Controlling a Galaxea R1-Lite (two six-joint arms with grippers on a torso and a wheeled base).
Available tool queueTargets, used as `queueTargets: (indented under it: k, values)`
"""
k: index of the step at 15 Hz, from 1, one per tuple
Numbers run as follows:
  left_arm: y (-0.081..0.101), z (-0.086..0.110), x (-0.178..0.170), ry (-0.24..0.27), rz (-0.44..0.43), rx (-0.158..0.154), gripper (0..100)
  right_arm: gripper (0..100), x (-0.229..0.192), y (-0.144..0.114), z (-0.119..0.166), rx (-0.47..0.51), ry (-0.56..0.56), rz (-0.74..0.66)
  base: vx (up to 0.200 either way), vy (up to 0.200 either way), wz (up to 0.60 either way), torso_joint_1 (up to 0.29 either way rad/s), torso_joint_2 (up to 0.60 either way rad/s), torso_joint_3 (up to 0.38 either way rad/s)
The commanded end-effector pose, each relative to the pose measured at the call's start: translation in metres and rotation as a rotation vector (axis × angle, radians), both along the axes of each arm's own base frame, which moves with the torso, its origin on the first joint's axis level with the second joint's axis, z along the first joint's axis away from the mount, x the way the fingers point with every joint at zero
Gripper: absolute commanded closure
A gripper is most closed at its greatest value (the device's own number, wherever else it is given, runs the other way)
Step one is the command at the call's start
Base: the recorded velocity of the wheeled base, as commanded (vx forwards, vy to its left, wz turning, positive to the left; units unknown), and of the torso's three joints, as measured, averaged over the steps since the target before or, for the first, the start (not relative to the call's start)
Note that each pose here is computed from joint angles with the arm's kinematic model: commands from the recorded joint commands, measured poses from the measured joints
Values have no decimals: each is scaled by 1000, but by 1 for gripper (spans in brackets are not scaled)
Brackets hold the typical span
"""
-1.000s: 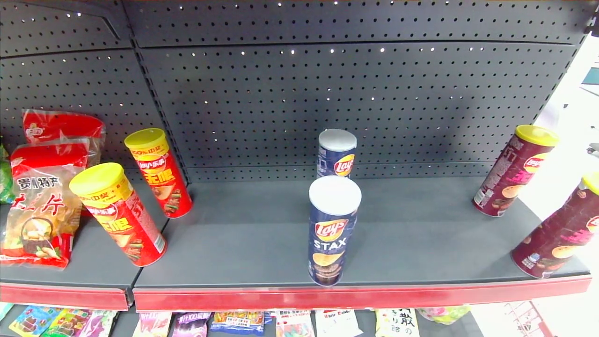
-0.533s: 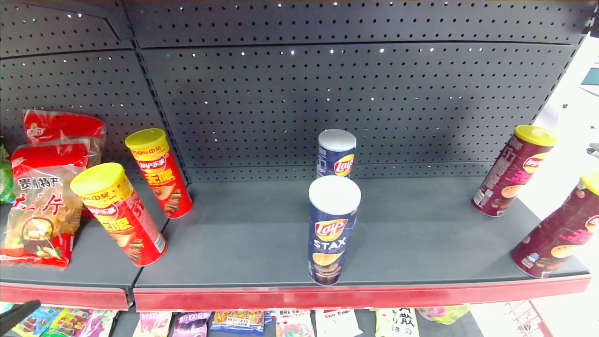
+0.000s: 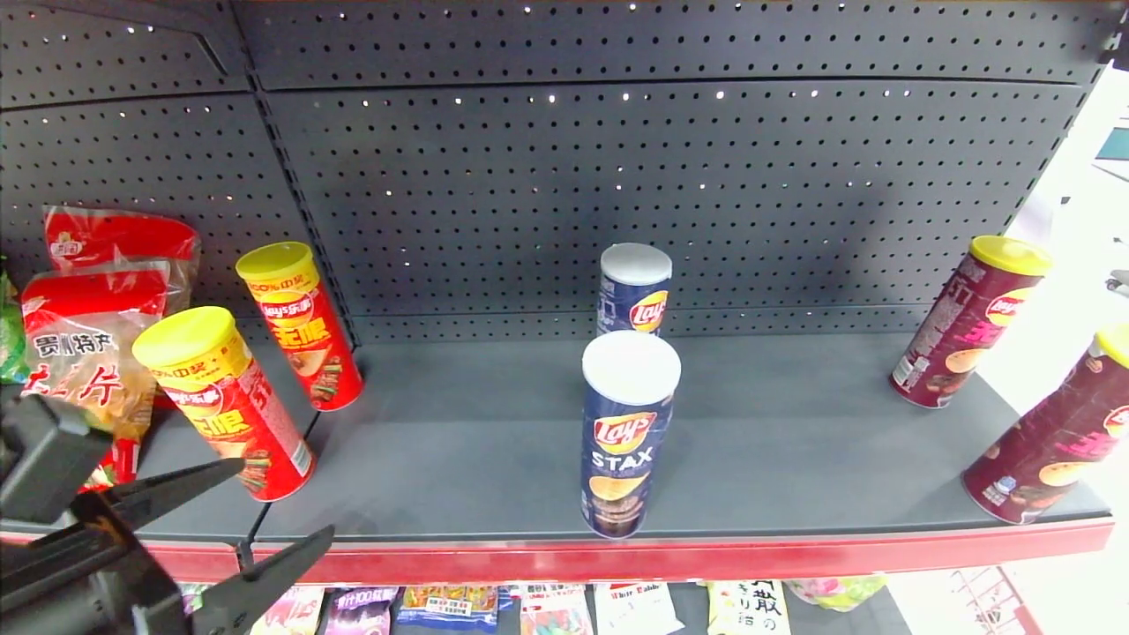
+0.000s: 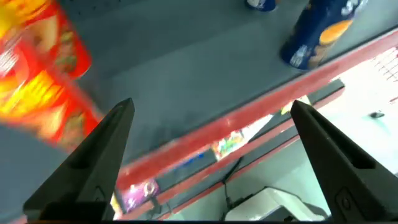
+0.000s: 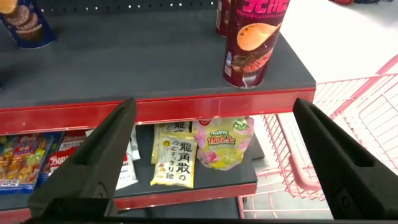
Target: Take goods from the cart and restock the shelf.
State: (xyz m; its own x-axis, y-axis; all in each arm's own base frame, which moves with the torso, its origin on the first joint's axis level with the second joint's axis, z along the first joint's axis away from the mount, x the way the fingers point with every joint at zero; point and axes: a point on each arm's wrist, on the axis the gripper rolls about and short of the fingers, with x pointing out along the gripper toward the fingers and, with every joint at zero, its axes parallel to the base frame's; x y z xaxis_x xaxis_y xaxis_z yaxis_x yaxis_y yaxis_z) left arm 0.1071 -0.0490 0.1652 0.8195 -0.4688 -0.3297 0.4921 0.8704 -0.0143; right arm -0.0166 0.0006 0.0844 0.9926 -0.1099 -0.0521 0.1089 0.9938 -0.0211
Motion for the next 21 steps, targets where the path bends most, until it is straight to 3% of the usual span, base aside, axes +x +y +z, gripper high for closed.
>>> queueTargets:
  k: [1,2,4,10,13,16,21]
  values:
    - [-29,-14,41,89,-18,32,0,0,1,0,0,0,6,0,0,0,0,0,0,0]
    - [-37,-18,47,116,-5,39,0,0,1,0,0,0,6,0,0,0,0,0,0,0]
    - [-52,-18,54,143,-26,24,0,0,1,0,0,-1,6,4,0,0,0,0,0,0]
    - [-91,-36,80,207,-37,111,0,0,1,0,0,0,6,6,0,0,0,0,0,0]
    - [-105,-45,94,233,-45,135,0,0,1,0,0,0,6,6,0,0,0,0,0,0]
    - [-119,-44,104,244,-40,105,0,0,1,0,0,1,8,6,0,0,0,0,0,0]
    - [-129,-56,110,269,-49,131,0,0,1,0,0,0,6,4,0,0,0,0,0,0]
